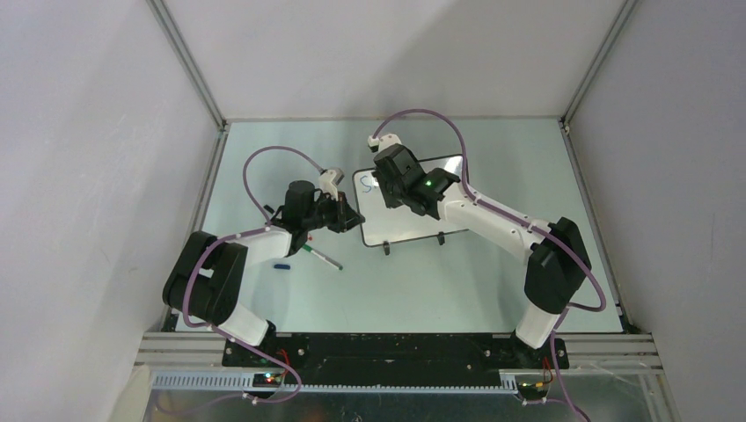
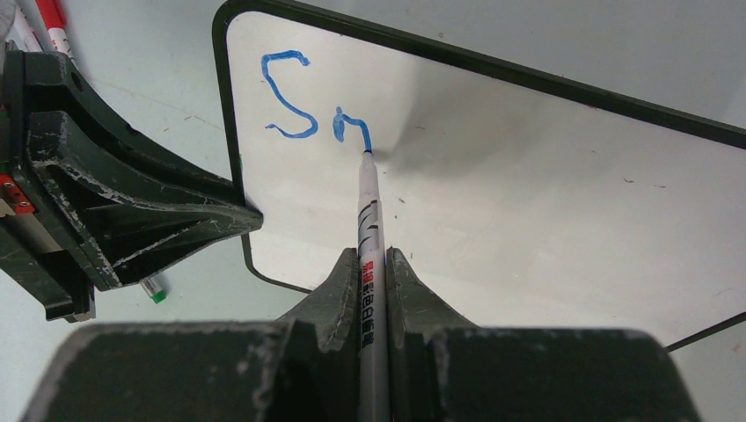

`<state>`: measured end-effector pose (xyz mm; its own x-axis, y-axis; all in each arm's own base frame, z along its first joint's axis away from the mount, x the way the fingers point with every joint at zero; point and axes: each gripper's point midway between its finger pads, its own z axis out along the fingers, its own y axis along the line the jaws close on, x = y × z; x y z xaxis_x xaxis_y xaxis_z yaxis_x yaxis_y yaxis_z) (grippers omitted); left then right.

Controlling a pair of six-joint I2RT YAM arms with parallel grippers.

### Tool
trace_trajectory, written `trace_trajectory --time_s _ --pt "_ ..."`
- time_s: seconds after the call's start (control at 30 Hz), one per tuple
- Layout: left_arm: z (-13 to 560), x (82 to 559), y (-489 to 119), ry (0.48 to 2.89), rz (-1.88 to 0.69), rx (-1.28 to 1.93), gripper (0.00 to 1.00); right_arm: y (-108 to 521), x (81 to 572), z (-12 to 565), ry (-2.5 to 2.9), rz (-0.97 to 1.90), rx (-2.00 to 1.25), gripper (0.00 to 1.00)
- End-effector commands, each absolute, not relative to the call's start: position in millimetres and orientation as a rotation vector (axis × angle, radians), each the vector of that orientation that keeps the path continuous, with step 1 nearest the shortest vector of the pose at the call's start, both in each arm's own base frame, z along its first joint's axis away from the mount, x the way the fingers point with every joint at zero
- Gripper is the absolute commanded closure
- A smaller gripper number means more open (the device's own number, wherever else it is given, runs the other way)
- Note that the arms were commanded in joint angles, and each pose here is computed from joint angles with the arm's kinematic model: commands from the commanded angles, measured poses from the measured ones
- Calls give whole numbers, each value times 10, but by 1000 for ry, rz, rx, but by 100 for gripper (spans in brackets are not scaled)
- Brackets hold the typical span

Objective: Write a sentence on the whiteboard

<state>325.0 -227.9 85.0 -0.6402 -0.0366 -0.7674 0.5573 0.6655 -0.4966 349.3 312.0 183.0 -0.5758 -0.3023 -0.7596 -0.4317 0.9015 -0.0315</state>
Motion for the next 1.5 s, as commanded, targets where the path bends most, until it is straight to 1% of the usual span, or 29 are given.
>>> trace_trajectory --time_s 0.0,0.8,1.47 --pt "901 3240 -2306 2074 -913 469 99 3094 3599 2026 2183 185 -482 100" --pt "888 3232 -2322 2079 -909 478 99 3180 3683 2151 2171 219 -483 100" --pt "887 3231 -2321 2081 -909 479 100 2986 3701 2141 2186 174 -434 100"
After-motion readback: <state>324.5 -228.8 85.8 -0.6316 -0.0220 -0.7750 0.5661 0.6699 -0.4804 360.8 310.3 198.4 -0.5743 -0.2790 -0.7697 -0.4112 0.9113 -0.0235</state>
